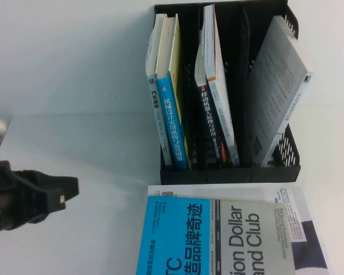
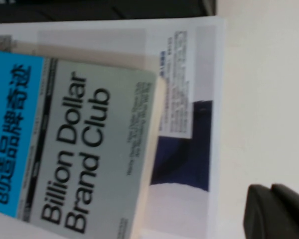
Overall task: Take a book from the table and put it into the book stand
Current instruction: Push book with right arm
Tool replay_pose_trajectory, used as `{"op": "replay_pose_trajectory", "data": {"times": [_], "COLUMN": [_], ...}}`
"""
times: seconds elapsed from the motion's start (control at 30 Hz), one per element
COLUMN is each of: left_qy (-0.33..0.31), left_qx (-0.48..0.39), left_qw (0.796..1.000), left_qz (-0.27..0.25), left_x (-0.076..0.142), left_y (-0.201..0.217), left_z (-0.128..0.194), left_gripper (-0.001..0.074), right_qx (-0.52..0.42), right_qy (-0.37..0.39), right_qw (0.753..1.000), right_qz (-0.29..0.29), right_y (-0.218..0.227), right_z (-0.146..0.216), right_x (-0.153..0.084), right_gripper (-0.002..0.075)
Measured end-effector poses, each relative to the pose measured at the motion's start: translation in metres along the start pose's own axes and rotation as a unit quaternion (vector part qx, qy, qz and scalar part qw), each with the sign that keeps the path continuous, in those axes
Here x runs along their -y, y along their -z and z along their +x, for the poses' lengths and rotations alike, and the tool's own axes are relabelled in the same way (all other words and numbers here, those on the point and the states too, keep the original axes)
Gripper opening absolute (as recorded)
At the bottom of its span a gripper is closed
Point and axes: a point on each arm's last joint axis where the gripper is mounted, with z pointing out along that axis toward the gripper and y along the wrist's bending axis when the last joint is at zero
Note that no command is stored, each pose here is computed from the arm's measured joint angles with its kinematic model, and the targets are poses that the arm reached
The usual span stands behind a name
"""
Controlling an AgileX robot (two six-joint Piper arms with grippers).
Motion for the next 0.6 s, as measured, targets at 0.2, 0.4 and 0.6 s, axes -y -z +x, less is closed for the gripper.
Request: {"op": "replay_pose_trajectory", "data": {"times": [0.2,0.4,0.6], "left_qy": [0.114,0.254,0.285], "left_qx": [-0.087,-0.113,-0.15], "left_qw": [0.987,0.952,0.939], "left_qz": [0.069,0.13,0.124], "left_x": [-0.032,-0.08,-0.097], "left_y": [-0.038,-0.056,-0.07], "left_z": [0.0,-0.002,0.007], "left_gripper": [-0.0004,-0.0004,-0.0003], "right_qx": [-0.04,-0.068,-0.08], "right_qy": [0.007,0.025,0.031], "right_qw": [0.998,0.996,0.995], "right_qz": [-0.052,-0.043,-0.045], "right_y": [-0.015,-0.029,-0.052], "right_z": [-0.001,0.0,-0.003], "right_x": [-0.012,-0.021,-0.034], "right_gripper": [-0.0003,-0.0002,-0.0002]}}
